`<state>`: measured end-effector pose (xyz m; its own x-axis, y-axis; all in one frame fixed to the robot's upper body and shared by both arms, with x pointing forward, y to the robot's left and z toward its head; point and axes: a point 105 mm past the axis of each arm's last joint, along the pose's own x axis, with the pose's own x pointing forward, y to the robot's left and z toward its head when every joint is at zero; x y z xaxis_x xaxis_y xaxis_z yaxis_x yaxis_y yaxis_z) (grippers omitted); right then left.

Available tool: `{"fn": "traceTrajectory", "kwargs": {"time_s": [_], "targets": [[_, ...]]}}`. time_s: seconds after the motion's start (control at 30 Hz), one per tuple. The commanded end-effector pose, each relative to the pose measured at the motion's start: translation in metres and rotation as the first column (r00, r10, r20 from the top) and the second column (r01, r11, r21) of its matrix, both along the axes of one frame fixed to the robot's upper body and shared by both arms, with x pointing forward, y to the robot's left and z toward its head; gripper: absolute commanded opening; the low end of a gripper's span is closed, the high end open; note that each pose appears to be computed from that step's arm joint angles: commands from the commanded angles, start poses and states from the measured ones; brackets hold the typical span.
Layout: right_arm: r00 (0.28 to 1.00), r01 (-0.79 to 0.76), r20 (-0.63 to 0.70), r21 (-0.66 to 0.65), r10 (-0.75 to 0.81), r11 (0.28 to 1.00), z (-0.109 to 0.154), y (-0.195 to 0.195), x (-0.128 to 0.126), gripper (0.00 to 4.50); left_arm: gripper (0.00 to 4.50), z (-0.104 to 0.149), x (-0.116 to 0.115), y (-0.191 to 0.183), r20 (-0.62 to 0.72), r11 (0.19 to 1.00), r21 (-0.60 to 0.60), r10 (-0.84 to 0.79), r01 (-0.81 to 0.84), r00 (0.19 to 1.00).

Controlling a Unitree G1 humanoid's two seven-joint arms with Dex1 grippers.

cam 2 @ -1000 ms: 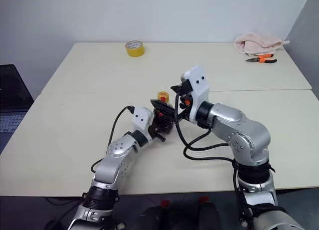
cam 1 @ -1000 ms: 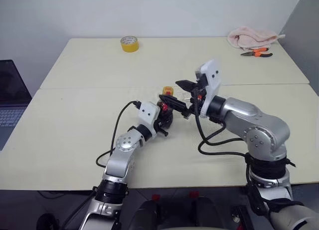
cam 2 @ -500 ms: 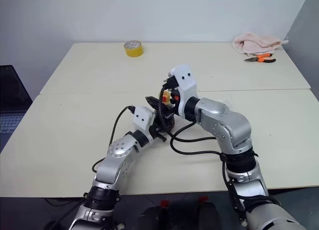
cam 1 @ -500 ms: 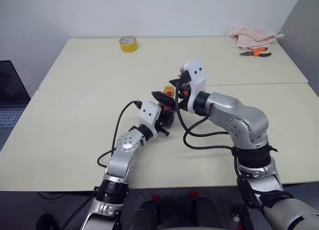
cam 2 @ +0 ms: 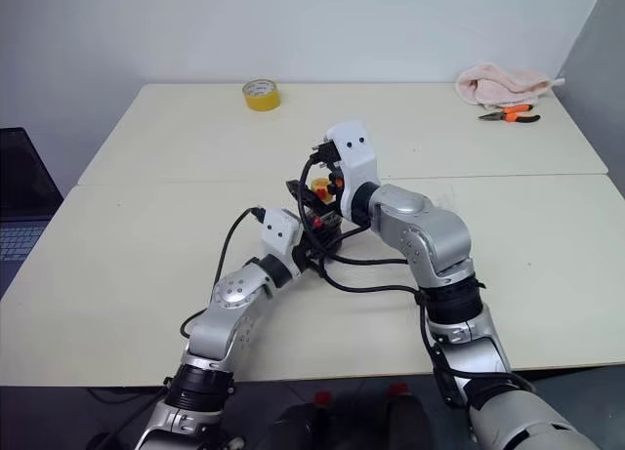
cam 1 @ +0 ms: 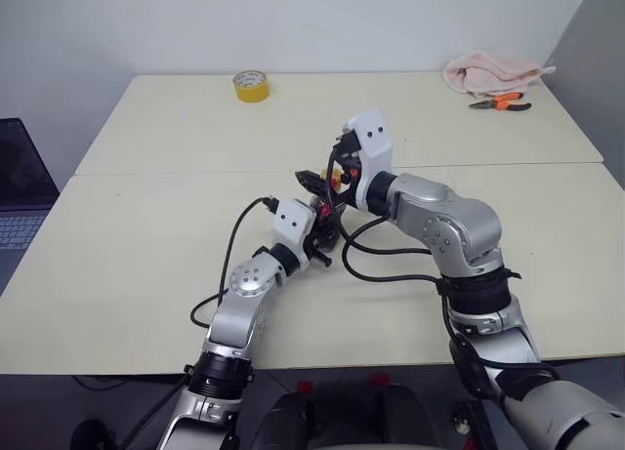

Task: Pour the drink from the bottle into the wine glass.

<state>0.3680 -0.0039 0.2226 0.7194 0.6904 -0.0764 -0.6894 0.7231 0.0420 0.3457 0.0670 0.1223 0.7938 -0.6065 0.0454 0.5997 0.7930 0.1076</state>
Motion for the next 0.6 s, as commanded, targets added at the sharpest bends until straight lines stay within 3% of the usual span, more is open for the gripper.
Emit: {"fn": "traceTrajectory", "kwargs": {"time_s": [0.03, 0.6], "targets": [[0.999, 0.009, 0.053, 0.052, -0.012, 0.999, 0.019, -0.004, 0.001, 4.50, 0.76, 0.015, -0.001, -0.001, 0.065, 1.000, -0.012, -0.002, 0.003, 0.998], [0.999, -0.031, 0.019, 0.090, 0.030, 0.995, 0.010, -0.018, -0.007, 4.50, 0.76, 0.015, -0.001, 0.000, 0.064, 1.000, -0.012, -0.002, 0.003, 0.998]]}}
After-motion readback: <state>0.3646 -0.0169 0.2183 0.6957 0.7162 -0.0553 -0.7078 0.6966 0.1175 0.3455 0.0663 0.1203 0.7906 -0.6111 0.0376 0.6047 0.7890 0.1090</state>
